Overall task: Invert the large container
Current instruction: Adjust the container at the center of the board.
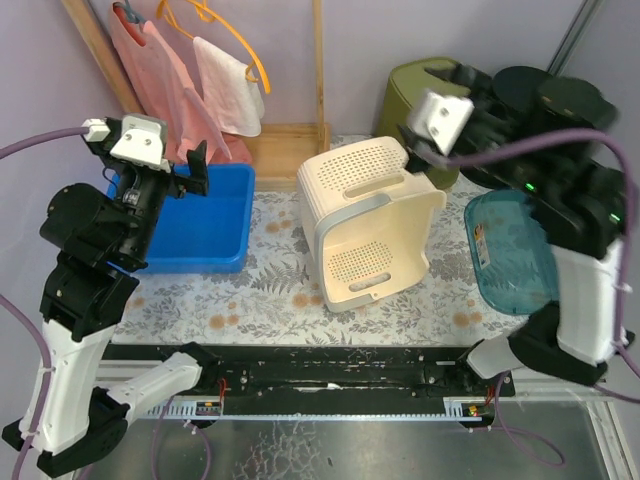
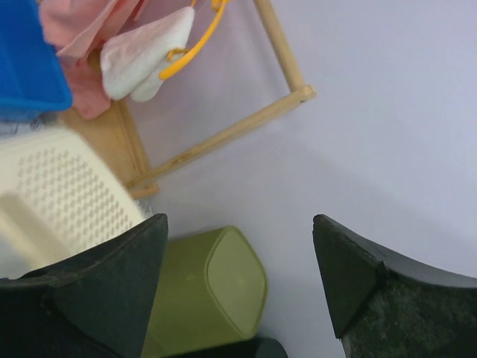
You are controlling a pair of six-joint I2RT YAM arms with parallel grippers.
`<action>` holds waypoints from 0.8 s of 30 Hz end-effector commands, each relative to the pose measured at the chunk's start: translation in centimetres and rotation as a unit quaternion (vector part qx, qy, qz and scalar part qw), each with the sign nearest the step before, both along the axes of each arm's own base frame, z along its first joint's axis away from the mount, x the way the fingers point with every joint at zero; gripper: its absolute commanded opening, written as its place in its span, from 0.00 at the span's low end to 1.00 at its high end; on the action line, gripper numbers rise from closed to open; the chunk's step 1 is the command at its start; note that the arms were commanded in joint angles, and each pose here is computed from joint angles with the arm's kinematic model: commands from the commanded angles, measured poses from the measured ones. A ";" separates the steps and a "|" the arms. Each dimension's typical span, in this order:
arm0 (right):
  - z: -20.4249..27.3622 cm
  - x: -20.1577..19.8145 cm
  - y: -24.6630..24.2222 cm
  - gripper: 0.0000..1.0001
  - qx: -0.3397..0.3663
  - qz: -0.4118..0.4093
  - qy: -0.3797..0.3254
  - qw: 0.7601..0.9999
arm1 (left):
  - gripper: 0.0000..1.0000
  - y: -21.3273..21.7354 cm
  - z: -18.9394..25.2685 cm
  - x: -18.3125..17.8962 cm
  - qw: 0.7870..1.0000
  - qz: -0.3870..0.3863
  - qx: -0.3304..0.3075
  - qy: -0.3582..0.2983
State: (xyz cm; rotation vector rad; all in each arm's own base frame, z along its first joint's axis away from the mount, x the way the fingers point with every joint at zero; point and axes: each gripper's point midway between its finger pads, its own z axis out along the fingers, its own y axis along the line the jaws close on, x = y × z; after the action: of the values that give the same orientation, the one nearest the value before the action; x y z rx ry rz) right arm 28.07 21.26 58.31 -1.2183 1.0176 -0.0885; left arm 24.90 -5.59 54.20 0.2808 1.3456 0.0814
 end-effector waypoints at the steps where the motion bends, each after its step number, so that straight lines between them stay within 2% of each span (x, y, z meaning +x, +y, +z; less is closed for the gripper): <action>1: -8.0 -3.4 -2.7 0.85 -0.158 0.025 0.080 0.984 | 1.00 0.6 0.6 0.6 1.000 0.020 -0.017 -0.011; 3: -11.7 -4.9 -3.8 0.85 -0.213 0.038 0.131 0.968 | 1.00 0.6 0.5 0.9 1.000 0.022 -0.016 -0.009; 6: -15.9 -5.9 -4.5 0.84 -0.260 0.047 0.185 0.947 | 1.00 0.3 0.5 1.3 1.000 0.019 -0.018 -0.006; 10: -18.0 -5.1 -4.4 0.85 -0.279 0.050 0.161 0.945 | 1.00 0.2 0.0 1.8 1.000 0.017 -0.021 0.002; 16: -18.8 -4.1 -2.2 0.84 -0.288 0.087 0.171 0.938 | 1.00 0.8 -1.5 2.1 0.999 0.026 -0.018 0.014; 24: -20.7 -2.5 -0.1 0.77 -0.303 0.109 0.187 0.928 | 1.00 1.1 -4.1 2.4 0.999 0.036 -0.007 0.035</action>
State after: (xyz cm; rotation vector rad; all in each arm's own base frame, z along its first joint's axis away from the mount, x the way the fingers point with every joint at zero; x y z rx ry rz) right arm 24.98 19.71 37.03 -1.9624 1.2831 -0.0126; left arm 27.39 -4.68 49.50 0.2593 1.4627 0.1378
